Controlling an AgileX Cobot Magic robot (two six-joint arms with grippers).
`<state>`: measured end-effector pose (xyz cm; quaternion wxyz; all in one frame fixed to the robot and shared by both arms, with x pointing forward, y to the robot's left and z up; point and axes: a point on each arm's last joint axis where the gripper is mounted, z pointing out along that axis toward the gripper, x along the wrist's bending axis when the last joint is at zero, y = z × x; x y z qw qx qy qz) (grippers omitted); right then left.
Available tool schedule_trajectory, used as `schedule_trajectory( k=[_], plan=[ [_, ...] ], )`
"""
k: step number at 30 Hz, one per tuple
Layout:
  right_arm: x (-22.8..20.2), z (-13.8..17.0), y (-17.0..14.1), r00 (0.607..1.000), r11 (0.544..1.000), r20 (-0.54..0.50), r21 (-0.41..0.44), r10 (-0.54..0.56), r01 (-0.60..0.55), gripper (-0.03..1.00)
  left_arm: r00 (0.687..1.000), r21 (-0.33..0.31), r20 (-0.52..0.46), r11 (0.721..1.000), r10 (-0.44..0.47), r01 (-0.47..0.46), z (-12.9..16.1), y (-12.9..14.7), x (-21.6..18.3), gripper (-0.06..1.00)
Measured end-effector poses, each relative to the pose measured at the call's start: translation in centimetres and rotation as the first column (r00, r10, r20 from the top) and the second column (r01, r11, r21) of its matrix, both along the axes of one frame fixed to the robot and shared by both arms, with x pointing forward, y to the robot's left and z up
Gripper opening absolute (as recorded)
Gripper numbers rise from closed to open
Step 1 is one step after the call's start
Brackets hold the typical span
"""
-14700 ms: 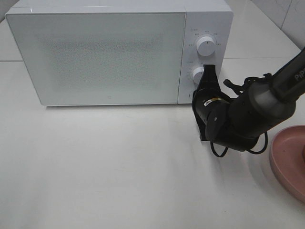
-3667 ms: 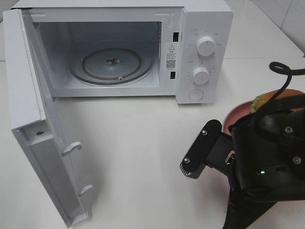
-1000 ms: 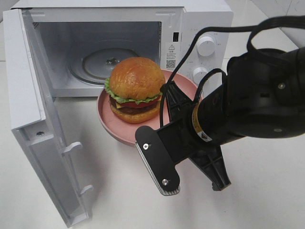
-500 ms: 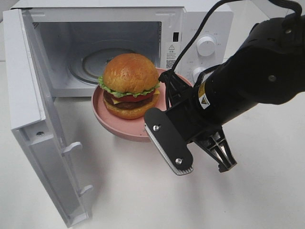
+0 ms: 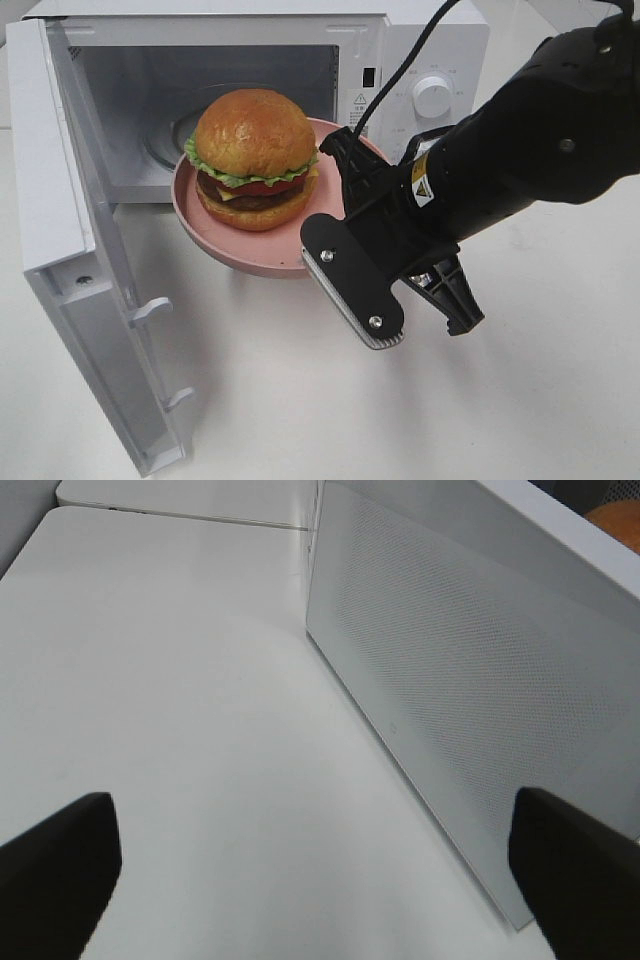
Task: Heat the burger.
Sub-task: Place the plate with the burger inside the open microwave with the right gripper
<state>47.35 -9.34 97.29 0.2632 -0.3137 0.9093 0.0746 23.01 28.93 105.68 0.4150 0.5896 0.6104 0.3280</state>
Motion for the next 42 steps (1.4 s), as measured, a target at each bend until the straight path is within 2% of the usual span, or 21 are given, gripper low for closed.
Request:
schedule_trajectory(
  k=[21,42],
  plan=[
    [3.3,-0.9,2.7,0.996,0.995,0.0,0.043,-0.093,0.093,0.04,1.0,0.0,0.0,1.0,0.0,0.0,0.0,0.0,0.0,0.97],
    [6.7,-2.4,5.8,0.994,0.993,0.004,0.059,-0.106,0.106,0.04,1.0,0.0,0.0,1.0,0.0,0.0,0.0,0.0,0.0,0.97]
  ],
)
